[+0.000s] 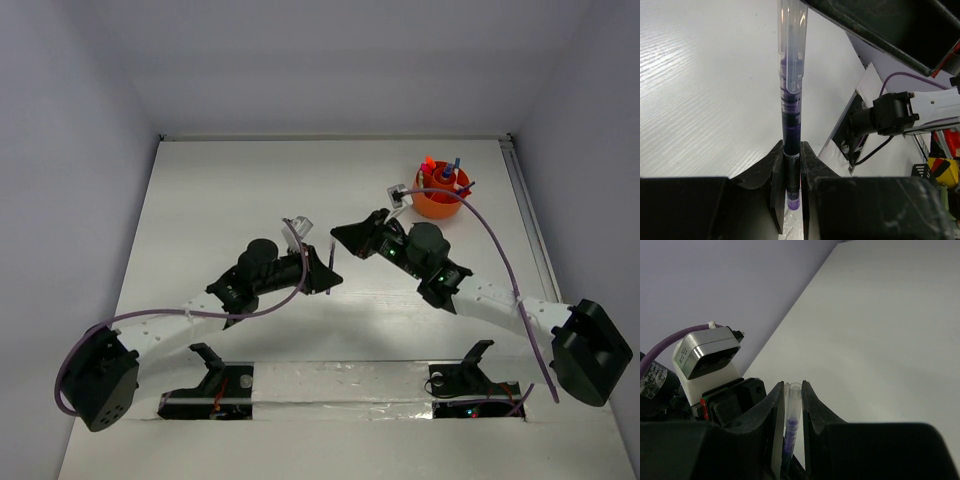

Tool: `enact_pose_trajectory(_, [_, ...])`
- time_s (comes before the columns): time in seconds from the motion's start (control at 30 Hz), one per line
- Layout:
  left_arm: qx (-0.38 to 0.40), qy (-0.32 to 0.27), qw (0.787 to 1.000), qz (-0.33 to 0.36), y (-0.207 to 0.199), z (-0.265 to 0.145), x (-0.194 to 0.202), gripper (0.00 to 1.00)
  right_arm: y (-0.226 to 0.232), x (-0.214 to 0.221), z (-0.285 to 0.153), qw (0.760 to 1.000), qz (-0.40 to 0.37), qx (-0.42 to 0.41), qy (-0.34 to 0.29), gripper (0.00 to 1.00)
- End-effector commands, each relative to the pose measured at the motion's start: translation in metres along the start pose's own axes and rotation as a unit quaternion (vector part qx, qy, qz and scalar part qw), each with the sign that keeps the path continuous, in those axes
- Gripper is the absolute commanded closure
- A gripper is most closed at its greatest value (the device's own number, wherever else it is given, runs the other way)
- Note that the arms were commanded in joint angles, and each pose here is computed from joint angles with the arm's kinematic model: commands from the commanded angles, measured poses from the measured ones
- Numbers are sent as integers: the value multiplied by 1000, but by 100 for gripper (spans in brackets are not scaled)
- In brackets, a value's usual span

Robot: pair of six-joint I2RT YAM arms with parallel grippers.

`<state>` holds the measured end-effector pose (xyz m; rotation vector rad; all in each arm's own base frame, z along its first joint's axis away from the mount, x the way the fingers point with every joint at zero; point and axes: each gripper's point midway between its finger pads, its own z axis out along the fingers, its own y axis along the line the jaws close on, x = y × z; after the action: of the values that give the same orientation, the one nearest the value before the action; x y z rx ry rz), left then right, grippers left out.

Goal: Sort the stationery into containers
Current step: Close the pen cap on the pen.

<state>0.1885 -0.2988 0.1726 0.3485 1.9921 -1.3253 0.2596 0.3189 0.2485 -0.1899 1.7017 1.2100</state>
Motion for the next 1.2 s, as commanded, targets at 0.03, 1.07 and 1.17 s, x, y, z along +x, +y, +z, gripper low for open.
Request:
enact_pose_trajectory(0.03, [52,-199,976,74,-61,-18,-128,100,1,115,-35,982,19,-27,186,100])
enact_pose_trajectory(1.07, [68,-213,971,83,-65,-1,-164,100,22,160,-65,975,74,-25,207,100])
enact_pose_trajectory(1.17, [63,-191,977,71,-51,-1,-141,100,5,128,-59,986,89,49,134,89])
